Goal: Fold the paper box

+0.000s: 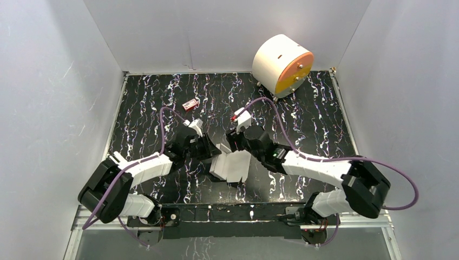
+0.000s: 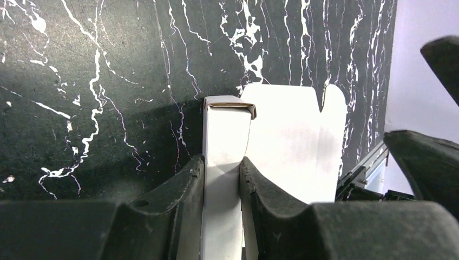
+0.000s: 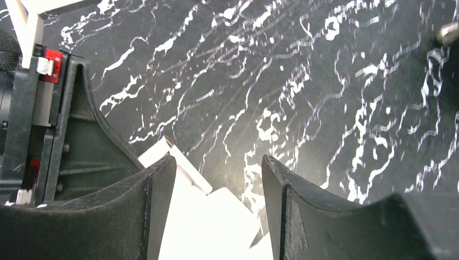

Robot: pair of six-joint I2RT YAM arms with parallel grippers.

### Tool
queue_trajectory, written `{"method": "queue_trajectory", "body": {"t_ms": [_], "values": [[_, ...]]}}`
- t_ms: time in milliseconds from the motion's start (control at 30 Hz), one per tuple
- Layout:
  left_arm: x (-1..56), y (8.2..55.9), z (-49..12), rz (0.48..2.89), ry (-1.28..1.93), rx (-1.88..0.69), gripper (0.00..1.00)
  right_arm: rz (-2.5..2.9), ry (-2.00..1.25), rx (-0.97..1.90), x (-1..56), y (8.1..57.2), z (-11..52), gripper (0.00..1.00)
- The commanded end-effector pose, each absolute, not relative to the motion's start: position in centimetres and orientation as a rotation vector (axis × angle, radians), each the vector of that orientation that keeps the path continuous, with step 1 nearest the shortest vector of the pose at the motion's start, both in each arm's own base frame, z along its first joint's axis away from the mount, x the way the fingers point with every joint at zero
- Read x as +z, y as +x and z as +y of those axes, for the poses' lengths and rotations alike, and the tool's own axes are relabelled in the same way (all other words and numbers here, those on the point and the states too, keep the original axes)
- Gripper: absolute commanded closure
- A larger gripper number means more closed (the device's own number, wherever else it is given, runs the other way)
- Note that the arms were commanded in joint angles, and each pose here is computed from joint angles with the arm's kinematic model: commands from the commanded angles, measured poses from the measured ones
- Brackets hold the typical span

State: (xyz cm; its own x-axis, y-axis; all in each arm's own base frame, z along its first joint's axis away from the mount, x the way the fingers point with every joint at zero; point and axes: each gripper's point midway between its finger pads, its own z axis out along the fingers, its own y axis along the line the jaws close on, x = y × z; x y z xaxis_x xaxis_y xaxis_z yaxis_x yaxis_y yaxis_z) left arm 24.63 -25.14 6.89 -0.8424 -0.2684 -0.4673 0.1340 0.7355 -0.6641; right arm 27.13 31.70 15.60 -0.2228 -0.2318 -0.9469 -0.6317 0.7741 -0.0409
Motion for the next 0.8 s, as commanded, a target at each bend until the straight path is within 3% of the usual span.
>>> {"method": "queue_trajectory", "body": {"t_ms": [0, 267, 767], "values": [[6.5, 24.3, -24.8, 2.359, -0.196, -1.003, 0.81, 2.048, -0.462, 0.423, 14.1, 25.4, 28.3, 0.31], [6.1, 24.1, -24.4, 2.316, -0.301, -1.042, 0.81, 2.204, -0.31, 0.514, 13.1, 22.6, 26.7, 0.29], [6.3, 24.0, -23.9, 2.261, -0.358, -1.063, 0.81, 2.303, -0.241, 0.481, 10.8, 21.7, 25.8, 0.37]]}}
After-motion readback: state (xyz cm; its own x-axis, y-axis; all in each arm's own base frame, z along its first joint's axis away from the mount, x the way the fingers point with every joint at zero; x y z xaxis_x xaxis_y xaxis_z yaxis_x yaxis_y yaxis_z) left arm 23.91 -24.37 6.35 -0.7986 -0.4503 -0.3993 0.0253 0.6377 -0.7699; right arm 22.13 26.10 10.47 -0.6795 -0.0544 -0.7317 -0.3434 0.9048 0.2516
